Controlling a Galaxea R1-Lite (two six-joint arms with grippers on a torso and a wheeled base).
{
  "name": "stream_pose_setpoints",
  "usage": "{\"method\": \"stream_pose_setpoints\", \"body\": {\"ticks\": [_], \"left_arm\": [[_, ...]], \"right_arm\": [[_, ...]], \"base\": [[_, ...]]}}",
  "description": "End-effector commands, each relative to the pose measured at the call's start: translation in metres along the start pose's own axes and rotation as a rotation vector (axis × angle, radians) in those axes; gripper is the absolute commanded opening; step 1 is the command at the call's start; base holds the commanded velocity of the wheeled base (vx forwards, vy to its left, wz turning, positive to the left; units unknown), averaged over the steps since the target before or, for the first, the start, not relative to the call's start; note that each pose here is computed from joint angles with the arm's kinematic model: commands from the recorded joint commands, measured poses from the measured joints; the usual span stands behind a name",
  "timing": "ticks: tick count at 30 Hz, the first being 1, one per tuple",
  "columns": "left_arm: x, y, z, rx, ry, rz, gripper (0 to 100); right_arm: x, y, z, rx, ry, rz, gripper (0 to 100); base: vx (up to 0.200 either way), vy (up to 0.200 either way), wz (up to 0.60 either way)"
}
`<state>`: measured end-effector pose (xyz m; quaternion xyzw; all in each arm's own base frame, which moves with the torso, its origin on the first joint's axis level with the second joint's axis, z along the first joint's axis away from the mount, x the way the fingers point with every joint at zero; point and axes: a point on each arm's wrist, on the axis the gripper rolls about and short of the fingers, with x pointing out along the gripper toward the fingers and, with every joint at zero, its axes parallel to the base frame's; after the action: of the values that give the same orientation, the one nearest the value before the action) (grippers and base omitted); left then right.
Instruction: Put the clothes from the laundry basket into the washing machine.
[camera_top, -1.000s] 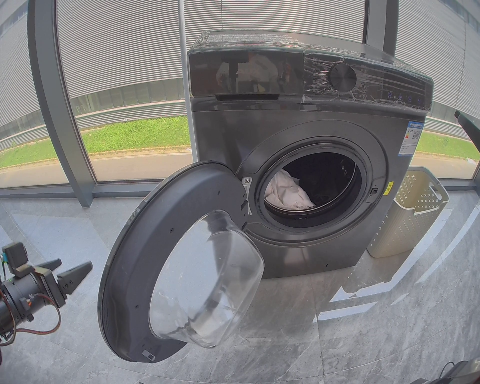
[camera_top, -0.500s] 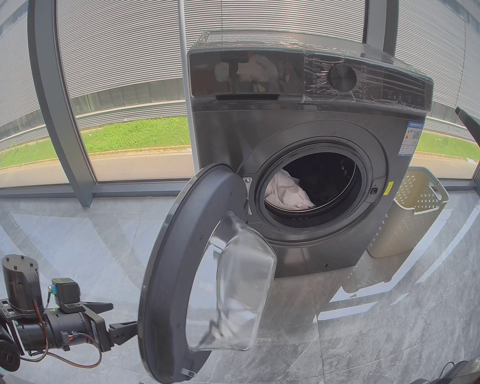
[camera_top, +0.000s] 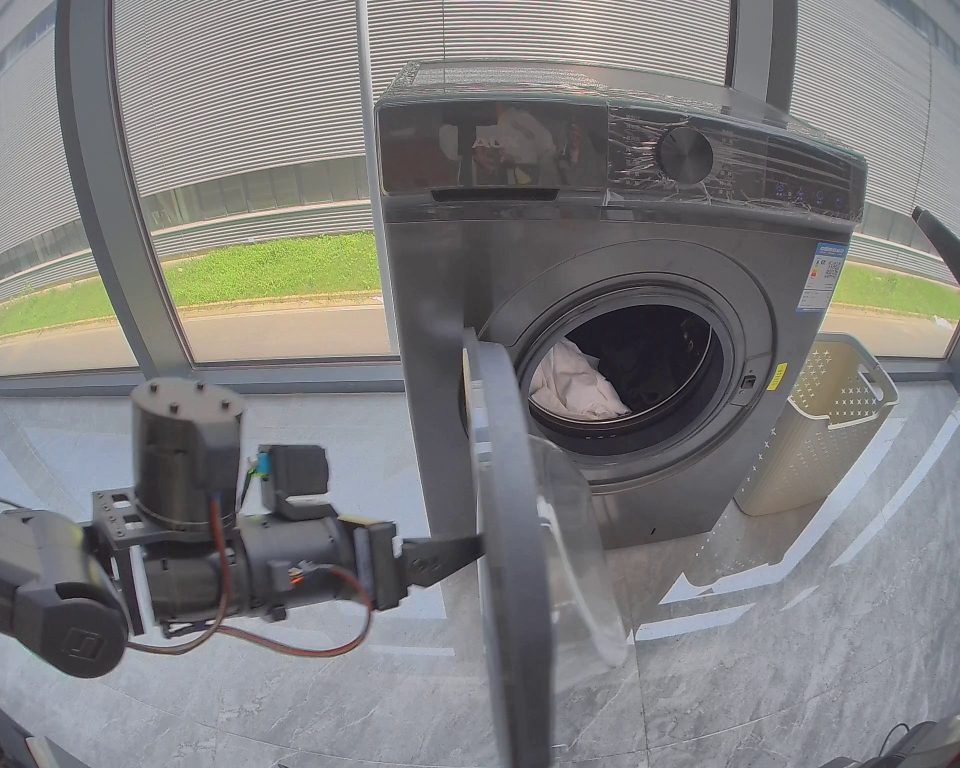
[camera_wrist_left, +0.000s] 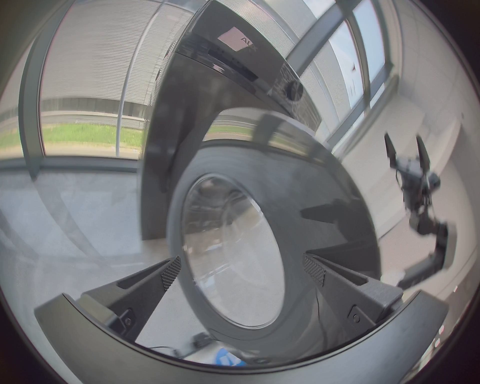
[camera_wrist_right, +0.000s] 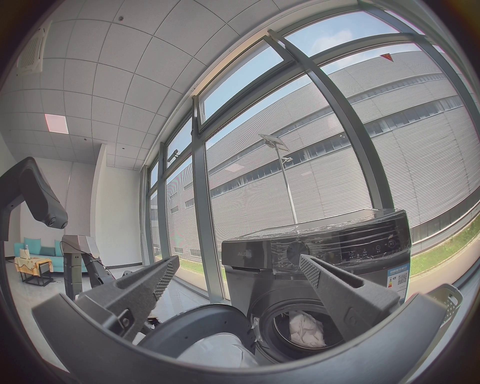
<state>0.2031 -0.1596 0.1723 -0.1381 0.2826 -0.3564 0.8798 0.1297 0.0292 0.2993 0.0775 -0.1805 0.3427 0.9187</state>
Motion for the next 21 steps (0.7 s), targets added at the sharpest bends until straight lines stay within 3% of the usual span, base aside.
{"method": "stream_pose_setpoints", "body": {"ticks": [1, 6, 14, 18, 21], "left_arm": [[0.076, -0.051, -0.003, -0.157, 0.007, -0.057, 100], [0.073, -0.033, 0.011, -0.179, -0.069, 0.005, 100], [0.045, -0.030, 0.033, -0.190, -0.186, 0.001, 100], [-0.002, -0.015, 0.051, -0.208, -0.308, 0.035, 100], [-0.041, -0.004, 0.047, -0.221, -0.375, 0.071, 100]], "right_arm": [[0.002, -0.001, 0.003, -0.006, -0.007, -0.002, 100], [0.002, -0.001, 0.004, -0.007, -0.010, 0.000, 100], [0.005, -0.003, 0.002, -0.004, -0.004, 0.000, 100], [0.004, -0.002, 0.003, -0.005, -0.006, 0.000, 100], [0.005, -0.003, 0.002, -0.002, -0.001, 0.002, 100]], "base": [[0.000, 0.000, 0.00], [0.000, 0.000, 0.00], [0.000, 0.000, 0.00], [0.000, 0.000, 0.00], [0.000, 0.000, 0.00]]}}
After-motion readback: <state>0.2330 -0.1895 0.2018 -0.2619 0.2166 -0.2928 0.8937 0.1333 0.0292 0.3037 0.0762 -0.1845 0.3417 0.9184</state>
